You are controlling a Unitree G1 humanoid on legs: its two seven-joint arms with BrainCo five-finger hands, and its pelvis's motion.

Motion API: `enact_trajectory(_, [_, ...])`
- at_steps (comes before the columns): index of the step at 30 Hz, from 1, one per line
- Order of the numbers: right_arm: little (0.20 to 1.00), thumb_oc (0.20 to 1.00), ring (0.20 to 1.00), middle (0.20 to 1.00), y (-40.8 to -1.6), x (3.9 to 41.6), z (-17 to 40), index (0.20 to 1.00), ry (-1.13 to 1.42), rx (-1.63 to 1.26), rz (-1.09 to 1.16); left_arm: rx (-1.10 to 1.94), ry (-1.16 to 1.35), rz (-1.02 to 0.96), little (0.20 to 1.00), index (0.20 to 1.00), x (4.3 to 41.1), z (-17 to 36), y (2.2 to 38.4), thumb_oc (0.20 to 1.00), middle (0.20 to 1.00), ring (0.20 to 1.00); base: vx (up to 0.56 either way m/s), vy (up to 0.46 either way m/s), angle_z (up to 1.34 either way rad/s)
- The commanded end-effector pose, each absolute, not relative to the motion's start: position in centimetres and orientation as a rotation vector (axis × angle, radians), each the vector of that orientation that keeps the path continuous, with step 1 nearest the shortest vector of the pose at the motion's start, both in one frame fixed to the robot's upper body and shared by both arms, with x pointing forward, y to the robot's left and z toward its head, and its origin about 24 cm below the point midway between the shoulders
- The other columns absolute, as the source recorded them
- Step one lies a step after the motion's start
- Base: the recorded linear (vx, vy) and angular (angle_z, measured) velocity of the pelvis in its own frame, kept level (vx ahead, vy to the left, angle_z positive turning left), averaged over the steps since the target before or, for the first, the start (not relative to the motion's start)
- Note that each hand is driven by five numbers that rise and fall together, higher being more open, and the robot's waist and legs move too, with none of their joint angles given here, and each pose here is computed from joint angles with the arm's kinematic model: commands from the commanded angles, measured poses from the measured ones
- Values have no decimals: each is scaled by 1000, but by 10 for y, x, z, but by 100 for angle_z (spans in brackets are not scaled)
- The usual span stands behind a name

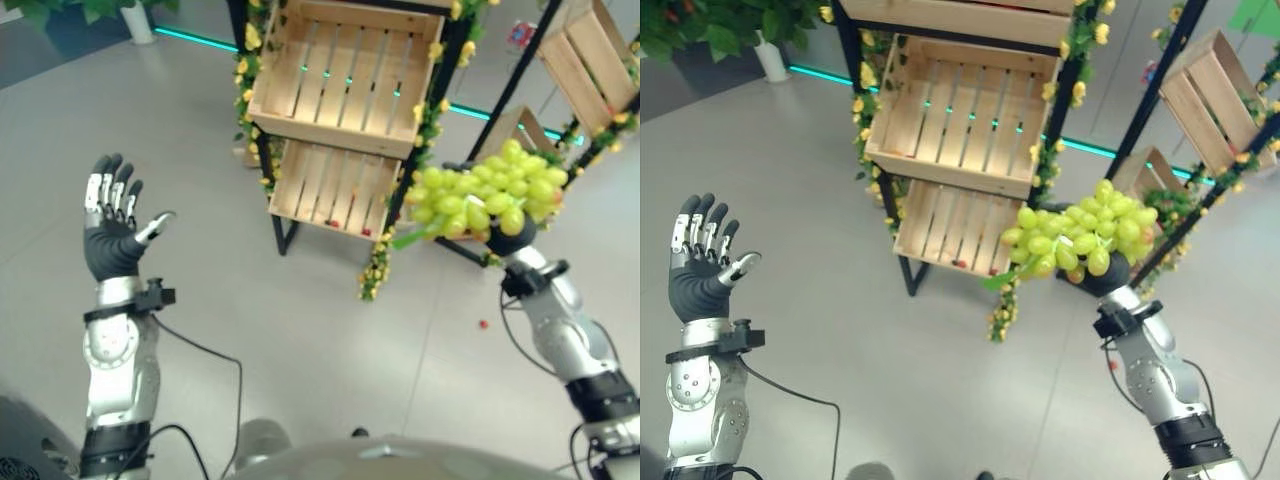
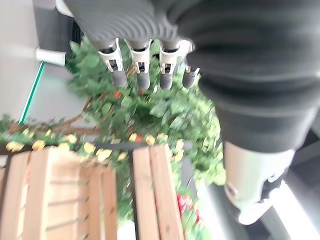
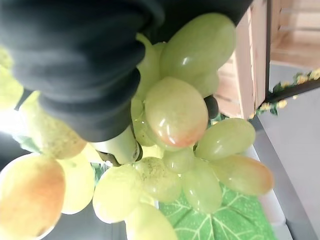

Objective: Pick up the fruits from the basket on one side to the basket on the other side

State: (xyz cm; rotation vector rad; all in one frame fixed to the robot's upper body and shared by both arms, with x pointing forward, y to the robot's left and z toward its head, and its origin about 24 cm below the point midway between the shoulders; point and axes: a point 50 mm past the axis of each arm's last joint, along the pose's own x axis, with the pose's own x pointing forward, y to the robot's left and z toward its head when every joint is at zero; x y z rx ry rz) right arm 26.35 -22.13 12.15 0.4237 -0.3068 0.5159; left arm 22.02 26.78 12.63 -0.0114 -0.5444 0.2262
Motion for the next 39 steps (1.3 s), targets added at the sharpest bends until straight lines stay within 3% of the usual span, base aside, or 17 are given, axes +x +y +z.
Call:
enact_trajectory(1, [200, 200, 200, 200, -222, 273, 149, 200, -467, 427, 518, 30, -595, 242, 1000, 1000, 214, 136, 276, 1000, 1000, 1000, 49, 68, -79])
enact_trajectory(23, [200, 200, 200, 200, -234, 266, 124, 200, -445, 337, 224, 50, -492, 247, 1000, 1000, 208, 118, 278, 1000, 1000, 1000, 50, 80, -19])
enact_trajectory(31, [200, 200, 200, 200, -220, 307, 151, 200, -468, 113, 149, 47, -475, 139, 1000, 1000, 222, 120, 259, 1000, 1000, 1000, -20, -6, 0])
enact_trajectory(39, [200, 200, 200, 200, -204, 354, 220, 200, -582, -70, 89, 44, -522, 88, 1000, 1000, 235, 132, 249, 1000, 1000, 1000, -158, -22, -2])
